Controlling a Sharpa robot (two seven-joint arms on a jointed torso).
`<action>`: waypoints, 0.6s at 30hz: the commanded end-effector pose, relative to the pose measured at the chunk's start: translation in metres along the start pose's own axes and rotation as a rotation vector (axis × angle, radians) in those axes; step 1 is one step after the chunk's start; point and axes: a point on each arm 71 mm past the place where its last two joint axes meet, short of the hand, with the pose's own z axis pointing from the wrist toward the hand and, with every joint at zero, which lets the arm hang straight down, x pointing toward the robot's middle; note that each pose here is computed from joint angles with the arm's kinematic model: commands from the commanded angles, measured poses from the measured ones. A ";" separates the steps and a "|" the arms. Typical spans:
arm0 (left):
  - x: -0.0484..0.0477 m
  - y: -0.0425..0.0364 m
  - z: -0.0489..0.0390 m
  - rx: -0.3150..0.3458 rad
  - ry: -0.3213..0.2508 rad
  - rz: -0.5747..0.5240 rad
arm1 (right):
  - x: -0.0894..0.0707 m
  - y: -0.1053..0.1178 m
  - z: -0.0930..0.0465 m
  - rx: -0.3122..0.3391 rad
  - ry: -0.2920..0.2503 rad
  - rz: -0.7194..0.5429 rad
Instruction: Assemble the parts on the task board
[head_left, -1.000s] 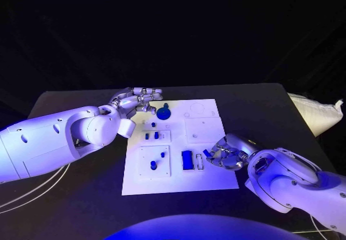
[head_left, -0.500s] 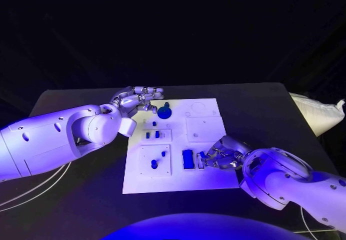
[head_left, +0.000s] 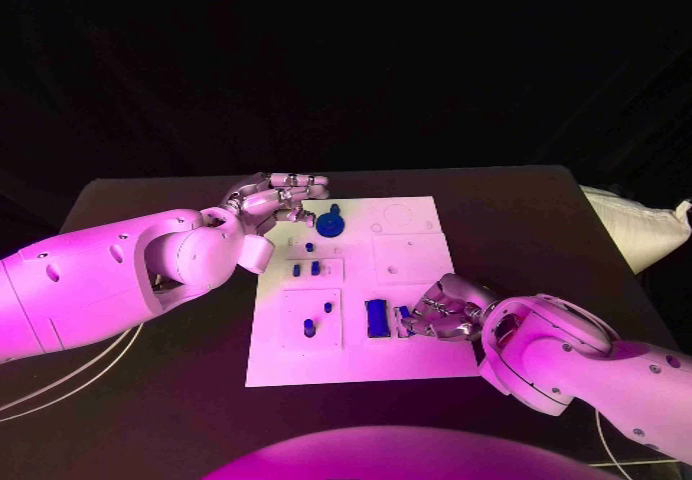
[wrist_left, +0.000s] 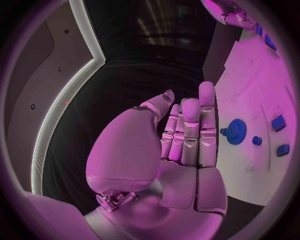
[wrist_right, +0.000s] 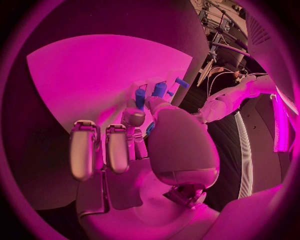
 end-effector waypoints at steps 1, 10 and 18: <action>0.0028 -0.0006 -0.0001 0.003 0.023 -0.001 | 0.003 0.000 0.000 0.004 0.030 -0.027; 0.0034 -0.0005 0.0000 0.002 0.027 -0.002 | 0.004 0.001 0.001 0.001 0.039 -0.054; 0.0037 -0.0004 0.0001 0.002 0.028 -0.002 | 0.004 0.005 0.000 -0.017 0.023 -0.056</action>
